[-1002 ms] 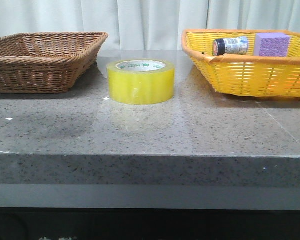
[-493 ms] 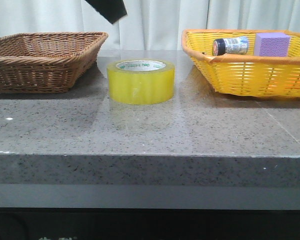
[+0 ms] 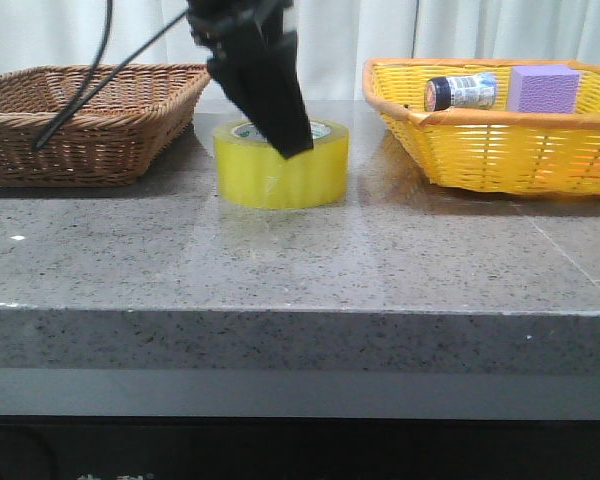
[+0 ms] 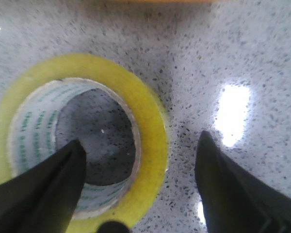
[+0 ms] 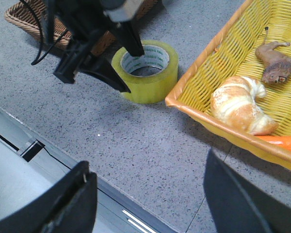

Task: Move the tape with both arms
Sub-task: 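Lower the left gripper onto the tape roll and grasp its rim, then lift the tape roll with the left gripper and carry it over the brown basket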

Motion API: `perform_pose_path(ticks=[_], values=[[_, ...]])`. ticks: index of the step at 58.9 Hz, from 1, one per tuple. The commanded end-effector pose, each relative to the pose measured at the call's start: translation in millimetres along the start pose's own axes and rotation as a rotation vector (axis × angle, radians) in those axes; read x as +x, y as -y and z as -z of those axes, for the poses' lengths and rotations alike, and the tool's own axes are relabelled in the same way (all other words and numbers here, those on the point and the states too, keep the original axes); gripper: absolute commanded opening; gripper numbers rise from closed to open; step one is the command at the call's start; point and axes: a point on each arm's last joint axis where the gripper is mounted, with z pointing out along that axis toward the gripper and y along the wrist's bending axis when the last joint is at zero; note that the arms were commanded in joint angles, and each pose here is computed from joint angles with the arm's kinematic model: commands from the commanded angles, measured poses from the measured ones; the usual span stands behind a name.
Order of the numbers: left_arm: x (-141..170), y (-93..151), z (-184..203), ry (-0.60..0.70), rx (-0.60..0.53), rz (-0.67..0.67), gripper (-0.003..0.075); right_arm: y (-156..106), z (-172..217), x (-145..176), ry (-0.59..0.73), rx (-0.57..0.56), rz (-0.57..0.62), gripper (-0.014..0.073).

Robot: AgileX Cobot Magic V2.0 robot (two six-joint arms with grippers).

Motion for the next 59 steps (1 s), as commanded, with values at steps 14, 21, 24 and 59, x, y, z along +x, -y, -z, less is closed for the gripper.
perform_pose_path(ticks=[14,21,24,59], values=[[-7,-4,-11,0.022,-0.003,-0.002,0.0472,-1,5,-13,0.098,0.0,-0.006,0.0496],[-6,-5,-20,0.008,0.009,0.0,0.0468,-1,5,-13,0.098,0.0,-0.006,0.0496],[-6,-6,-22,0.009,0.008,0.0,0.0437,-1,5,-13,0.098,0.0,-0.006,0.0496],[-8,-7,-16,0.017,-0.004,0.004,0.0106,-1,5,-13,0.098,0.0,-0.006,0.0496]])
